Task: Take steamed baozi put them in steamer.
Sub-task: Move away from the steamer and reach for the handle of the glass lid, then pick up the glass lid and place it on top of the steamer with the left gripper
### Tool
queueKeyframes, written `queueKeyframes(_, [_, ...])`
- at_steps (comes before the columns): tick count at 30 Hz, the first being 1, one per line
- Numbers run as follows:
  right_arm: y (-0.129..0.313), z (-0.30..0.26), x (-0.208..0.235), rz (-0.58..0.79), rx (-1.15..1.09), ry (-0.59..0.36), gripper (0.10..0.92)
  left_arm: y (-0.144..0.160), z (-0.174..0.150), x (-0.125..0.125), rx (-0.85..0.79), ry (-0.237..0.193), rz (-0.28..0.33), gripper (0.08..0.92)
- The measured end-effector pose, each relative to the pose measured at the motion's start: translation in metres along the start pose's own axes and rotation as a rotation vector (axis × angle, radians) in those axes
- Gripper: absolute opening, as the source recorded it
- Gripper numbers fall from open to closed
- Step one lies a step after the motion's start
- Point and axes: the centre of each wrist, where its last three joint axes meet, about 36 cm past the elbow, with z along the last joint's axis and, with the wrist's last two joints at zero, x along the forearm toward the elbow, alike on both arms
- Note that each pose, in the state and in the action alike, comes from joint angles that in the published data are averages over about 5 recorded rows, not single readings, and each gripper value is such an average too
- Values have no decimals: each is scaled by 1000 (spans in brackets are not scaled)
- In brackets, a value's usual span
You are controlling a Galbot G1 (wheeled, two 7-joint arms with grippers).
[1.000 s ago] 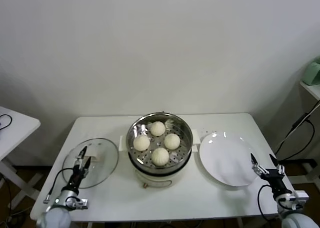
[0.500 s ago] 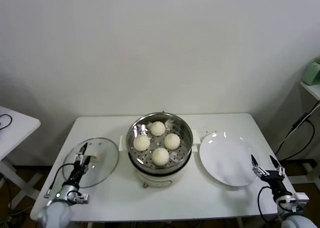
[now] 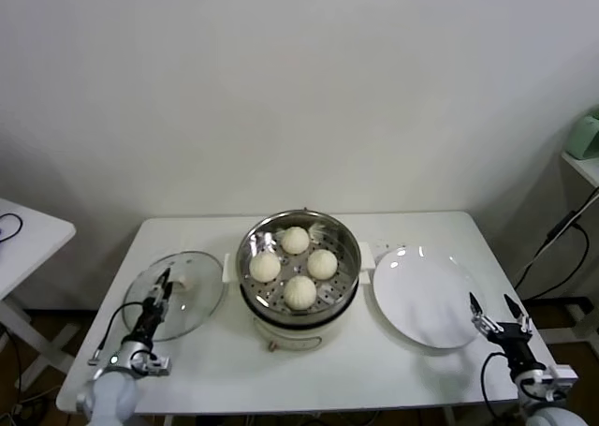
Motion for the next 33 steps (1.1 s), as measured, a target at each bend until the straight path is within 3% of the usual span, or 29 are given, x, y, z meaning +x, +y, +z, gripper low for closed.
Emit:
queueKeyframes(11, [2,0,-3,1,-11,-15,823,-10,1,3,8,7,30,143])
queueKeyframes(23, [6,2,-1,-2,-22,-22,823,-6,2,7,26,24,12,127])
queueKeyframes(33, [5,2,0,-9,-22,-27,823,35,0,10,46,62,-20,127])
